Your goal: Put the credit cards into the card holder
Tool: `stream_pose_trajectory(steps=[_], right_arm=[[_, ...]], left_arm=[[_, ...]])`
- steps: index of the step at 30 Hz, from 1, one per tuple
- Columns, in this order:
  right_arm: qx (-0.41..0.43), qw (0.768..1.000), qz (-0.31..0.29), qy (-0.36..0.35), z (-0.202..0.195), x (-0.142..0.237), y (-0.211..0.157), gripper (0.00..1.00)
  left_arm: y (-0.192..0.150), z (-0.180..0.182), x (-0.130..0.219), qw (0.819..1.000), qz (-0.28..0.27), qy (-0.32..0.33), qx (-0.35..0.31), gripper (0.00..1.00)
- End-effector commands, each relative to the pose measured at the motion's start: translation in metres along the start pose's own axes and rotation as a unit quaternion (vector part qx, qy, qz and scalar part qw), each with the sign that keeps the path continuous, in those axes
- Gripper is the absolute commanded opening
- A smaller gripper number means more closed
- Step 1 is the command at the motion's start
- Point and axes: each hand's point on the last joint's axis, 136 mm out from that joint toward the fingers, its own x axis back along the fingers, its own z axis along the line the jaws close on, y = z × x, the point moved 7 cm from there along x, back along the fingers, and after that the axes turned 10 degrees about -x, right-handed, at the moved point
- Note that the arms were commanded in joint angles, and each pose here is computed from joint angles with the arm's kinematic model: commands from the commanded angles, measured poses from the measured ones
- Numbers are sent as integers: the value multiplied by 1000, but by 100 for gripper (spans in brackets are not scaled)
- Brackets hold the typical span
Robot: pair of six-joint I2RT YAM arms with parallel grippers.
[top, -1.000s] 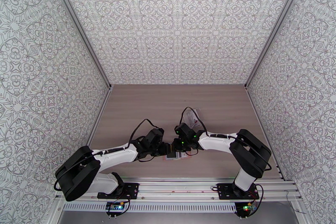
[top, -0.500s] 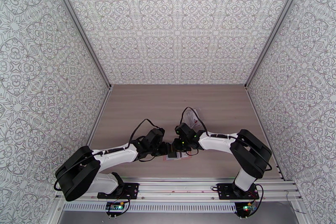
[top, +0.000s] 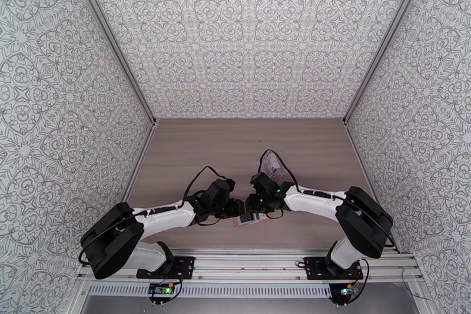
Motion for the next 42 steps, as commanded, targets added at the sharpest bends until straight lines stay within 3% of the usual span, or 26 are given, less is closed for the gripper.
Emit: stream_pose_trajectory(steps=[1,5,8,10,13,16,30,42], right_arm=[[13,1000,-5,23,7,4,3,23],[14,1000,-3,28,9,2,4,13],[14,1000,-2,24,7,0,4,12],[12,1000,-4,18,5,-1,4,13],[8,1000,-11,6,0,-2,4,28],[8,1000,-8,3,-2,-4,4,32],[4,1000,10,3,-4,-15,1,32],[-3,999,26,33,4,-17,-1,26]], left_arm=[[6,-8,4,1000,-17,-5,-6,39],[4,-1,8,1000,-21,5,0,39],[3,3,10,1000,-22,8,4,39],[3,4,11,1000,-23,11,4,39],[3,7,13,1000,-24,16,5,39],[2,8,13,1000,-24,17,6,39],[-8,20,0,1000,-5,23,16,39],[-9,28,-5,999,-7,24,28,39]])
